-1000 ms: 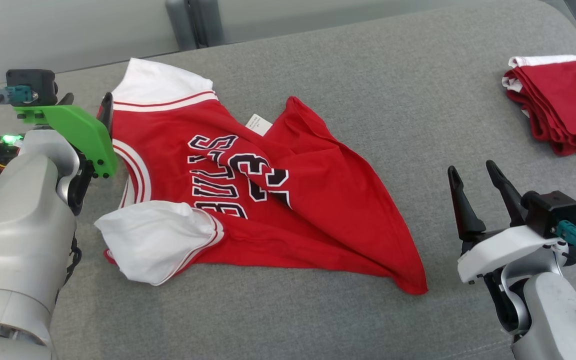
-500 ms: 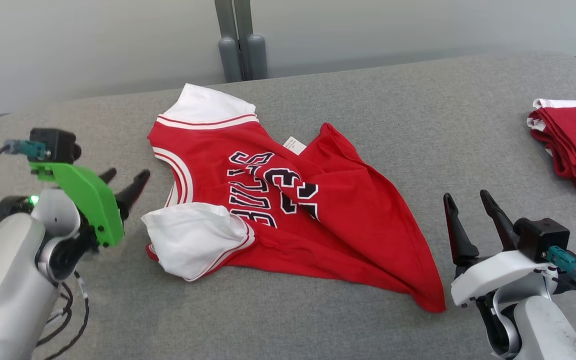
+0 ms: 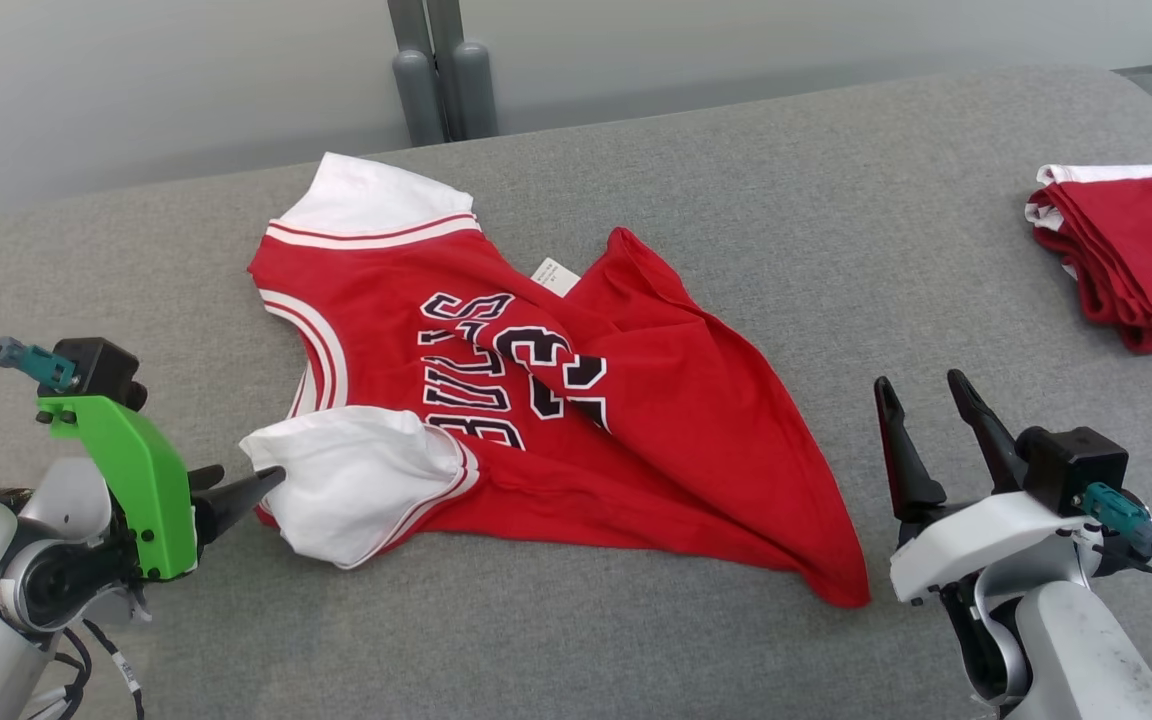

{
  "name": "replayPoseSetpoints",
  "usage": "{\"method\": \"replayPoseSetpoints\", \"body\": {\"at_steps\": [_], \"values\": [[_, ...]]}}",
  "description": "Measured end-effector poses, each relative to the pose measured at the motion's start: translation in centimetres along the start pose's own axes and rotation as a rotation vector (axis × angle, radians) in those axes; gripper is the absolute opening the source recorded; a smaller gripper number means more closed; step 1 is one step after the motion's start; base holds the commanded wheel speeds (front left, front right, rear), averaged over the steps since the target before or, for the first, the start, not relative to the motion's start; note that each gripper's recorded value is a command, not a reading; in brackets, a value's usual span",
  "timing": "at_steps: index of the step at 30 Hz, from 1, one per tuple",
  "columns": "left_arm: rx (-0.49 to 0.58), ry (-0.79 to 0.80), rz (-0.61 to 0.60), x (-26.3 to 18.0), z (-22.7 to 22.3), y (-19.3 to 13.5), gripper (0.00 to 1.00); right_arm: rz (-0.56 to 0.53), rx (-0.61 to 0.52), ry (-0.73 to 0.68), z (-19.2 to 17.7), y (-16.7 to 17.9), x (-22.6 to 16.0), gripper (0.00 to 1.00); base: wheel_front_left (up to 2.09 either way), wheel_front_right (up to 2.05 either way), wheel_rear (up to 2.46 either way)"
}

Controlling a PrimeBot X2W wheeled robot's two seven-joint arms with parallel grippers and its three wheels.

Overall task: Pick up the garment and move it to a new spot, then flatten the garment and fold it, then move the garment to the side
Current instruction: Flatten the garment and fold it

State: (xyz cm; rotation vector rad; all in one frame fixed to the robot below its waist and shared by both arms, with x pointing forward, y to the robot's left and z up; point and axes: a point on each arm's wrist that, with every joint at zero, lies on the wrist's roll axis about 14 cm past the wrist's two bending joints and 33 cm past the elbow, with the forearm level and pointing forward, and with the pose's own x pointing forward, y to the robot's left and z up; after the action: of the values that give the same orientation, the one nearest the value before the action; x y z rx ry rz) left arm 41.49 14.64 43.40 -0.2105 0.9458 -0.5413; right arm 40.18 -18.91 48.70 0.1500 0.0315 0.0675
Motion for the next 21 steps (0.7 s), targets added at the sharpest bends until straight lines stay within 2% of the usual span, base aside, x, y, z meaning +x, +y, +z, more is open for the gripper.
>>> {"method": "replayPoseSetpoints", "body": {"at_steps": [5, 6, 7, 8, 14, 18, 21], "values": [[-0.019, 0.042, -0.019, 1.3, -0.5, -0.2, 1.0, -0.017, -0.002, 0.009, -0.3, -0.6, 0.1, 1.0, 0.0, 0.0, 0.0], [-0.02, 0.04, -0.026, 1.5, -0.3, -0.3, 0.49, -0.02, -0.003, 0.011, -0.4, -0.7, 0.1, 1.0, 0.0, 0.0, 0.0], [-0.022, 0.031, -0.032, 1.6, 0.0, -0.4, 0.2, -0.022, -0.003, 0.013, -0.5, -0.8, 0.1, 1.0, 0.0, 0.0, 0.0], [-0.025, 0.02, -0.041, 1.7, 0.3, -0.7, 0.0, -0.025, -0.003, 0.015, -0.6, -0.9, 0.1, 1.0, 0.0, 0.0, 0.0], [0.015, 0.012, -0.074, 0.7, 0.6, -1.9, 0.0, -0.017, -0.006, 0.016, -0.6, -0.8, 0.4, 1.0, 0.0, 0.0, 0.0], [0.109, -0.014, -0.071, -1.1, 0.5, -2.6, 0.0, 0.004, -0.005, 0.014, -0.5, -0.1, 0.6, 1.0, 0.0, 0.0, 0.0], [0.186, 0.02, -0.1, -2.0, -1.3, -4.2, 0.0, 0.025, -0.009, 0.019, -0.6, 0.5, 0.8, 1.0, 0.0, 0.0, 0.0]]}}
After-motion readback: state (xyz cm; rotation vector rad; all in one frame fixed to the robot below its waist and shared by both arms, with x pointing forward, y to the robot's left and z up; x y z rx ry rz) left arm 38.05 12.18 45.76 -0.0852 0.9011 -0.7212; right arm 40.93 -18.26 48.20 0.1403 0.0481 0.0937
